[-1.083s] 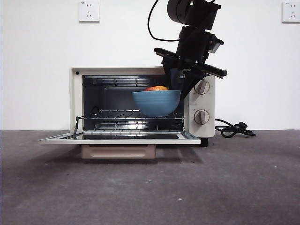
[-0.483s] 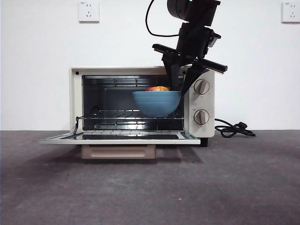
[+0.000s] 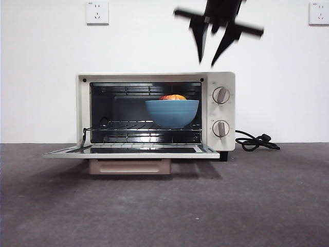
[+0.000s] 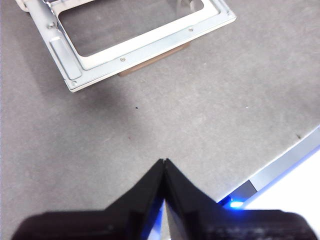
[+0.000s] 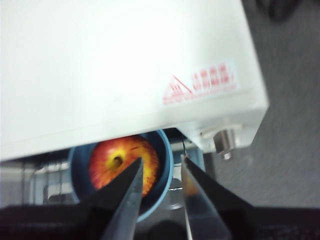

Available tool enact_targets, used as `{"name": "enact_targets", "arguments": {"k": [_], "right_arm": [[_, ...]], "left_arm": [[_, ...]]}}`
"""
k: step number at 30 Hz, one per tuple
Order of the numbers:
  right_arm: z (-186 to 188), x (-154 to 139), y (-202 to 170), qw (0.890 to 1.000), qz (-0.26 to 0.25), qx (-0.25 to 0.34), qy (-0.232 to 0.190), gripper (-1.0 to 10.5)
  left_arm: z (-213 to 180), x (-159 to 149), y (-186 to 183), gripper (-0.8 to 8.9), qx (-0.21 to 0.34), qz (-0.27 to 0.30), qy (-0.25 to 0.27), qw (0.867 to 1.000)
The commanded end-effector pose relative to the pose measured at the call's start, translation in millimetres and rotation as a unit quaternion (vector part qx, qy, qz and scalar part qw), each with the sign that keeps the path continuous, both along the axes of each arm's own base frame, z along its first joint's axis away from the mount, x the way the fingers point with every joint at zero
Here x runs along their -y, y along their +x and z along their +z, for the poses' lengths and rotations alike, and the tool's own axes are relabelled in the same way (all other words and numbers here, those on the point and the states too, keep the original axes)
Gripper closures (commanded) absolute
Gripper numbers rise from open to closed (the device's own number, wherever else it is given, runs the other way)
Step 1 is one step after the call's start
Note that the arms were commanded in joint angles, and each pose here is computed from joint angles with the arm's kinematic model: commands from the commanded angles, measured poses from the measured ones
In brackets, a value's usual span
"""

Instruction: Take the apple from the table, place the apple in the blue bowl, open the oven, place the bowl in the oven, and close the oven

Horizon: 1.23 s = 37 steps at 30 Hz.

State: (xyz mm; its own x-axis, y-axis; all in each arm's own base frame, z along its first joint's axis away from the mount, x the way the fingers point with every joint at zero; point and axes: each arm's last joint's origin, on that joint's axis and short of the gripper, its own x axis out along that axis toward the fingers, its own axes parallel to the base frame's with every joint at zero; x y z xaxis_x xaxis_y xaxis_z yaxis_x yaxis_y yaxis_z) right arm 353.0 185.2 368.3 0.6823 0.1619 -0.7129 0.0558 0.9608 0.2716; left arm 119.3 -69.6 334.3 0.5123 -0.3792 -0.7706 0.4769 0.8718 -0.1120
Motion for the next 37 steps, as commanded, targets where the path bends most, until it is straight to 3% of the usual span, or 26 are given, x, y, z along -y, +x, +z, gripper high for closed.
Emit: {"name": "enact_targets", "arguments": {"k": [1, 8, 12, 15, 24, 29, 37], "right_arm": [[28, 6, -23, 0.992, 0.086, 0.046, -0.076, 8.2], [76, 37, -82, 0.968, 0.174, 0.086, -0.160, 8.2], [93, 55, -113, 0.959, 0.195, 0.091, -0.182, 8.3], [102, 68, -135, 0.954, 0.205, 0.101, -0.192, 9.2], [96, 96, -188, 0.951, 0.222, 0.124, -0.176, 9.5], [72, 107, -207, 0.951, 0.217, 0.141, -0.169, 9.5], [41, 114, -224, 0.956, 0.226, 0.146, -0.120, 9.5]], "left_arm": [[-5, 1, 9, 8.20, -0.007, 0.009, 0.012, 1.000], [-12, -8, 39, 8.22, -0.015, 0.064, 0.015, 0.998], [-22, -18, 60, 8.22, -0.042, 0.061, -0.061, 0.995], [-42, -27, 75, 8.22, -0.064, 0.059, -0.118, 0.989], [-121, -58, 111, 8.22, -0.154, 0.124, -0.213, 0.957], [-144, -60, 131, 8.22, -0.178, 0.138, -0.232, 0.946], [-182, -60, 149, 8.22, -0.236, 0.164, -0.244, 0.926]]}}
